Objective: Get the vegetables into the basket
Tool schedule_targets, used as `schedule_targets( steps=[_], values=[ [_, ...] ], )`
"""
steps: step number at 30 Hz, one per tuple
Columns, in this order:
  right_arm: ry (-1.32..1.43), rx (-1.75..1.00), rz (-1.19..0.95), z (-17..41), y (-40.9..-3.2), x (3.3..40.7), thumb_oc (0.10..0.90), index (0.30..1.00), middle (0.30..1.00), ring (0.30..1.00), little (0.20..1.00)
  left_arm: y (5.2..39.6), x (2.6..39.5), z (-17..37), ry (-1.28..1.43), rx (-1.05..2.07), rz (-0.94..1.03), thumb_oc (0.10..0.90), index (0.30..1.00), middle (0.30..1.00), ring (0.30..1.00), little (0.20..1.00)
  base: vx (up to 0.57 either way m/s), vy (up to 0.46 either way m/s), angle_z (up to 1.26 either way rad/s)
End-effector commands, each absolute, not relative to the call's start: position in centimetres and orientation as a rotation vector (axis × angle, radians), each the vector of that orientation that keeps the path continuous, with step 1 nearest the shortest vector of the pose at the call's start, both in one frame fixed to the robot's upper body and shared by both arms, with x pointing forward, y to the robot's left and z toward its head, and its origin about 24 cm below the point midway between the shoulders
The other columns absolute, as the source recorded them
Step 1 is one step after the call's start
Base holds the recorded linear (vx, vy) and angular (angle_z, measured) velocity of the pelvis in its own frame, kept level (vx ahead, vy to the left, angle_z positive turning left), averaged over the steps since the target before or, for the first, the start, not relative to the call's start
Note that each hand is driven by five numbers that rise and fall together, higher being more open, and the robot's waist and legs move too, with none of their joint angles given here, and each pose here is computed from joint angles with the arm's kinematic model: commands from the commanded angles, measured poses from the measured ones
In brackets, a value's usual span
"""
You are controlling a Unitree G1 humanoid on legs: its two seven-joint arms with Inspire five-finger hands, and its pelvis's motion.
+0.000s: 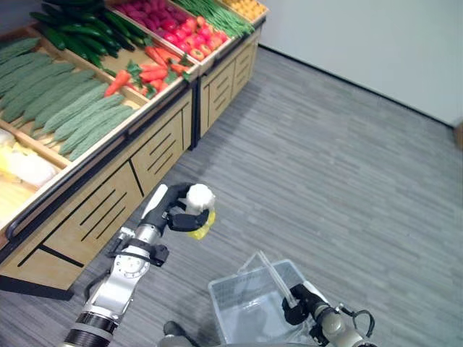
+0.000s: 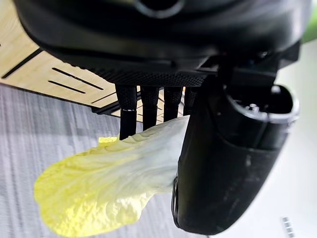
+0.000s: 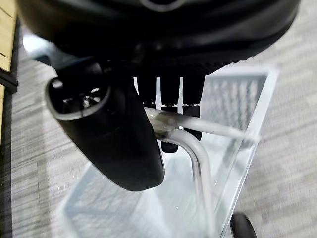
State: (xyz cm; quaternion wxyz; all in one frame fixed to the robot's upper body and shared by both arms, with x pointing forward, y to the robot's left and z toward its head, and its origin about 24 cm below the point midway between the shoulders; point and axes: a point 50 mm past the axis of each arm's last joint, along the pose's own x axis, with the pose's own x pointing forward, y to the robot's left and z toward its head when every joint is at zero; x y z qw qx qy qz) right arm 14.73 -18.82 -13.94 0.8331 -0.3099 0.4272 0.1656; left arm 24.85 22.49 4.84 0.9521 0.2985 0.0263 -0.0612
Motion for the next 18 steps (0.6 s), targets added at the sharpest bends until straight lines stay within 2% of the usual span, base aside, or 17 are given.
schedule_targets(
  steps=[1,11,18],
  values=[
    [0.622,-0.685,0.228,-9.3,-20.2,22.0,0.4,0.3,0.3,0.3,0.3,19.6,26.0,12.2,-0.353,0.602,-0.146,0.4,0.3,0.3,0.3,0.3,-0.03,-0.111,-0.06],
    [0.661,-0.696,0.179,-9.9,-21.8,20.2,0.4,0.3,0.3,0.3,0.3,18.6,26.3,11.6,-0.332,0.612,-0.185,0.4,0.3,0.3,0.3,0.3,-0.06,-0.098,0.11],
    [0.678,-0.728,0.137,-9.8,-23.4,19.2,0.4,0.3,0.3,0.3,0.3,17.3,26.7,11.1,-0.325,0.585,-0.229,0.4,0.3,0.3,0.3,0.3,-0.11,-0.125,-0.17]
  ],
)
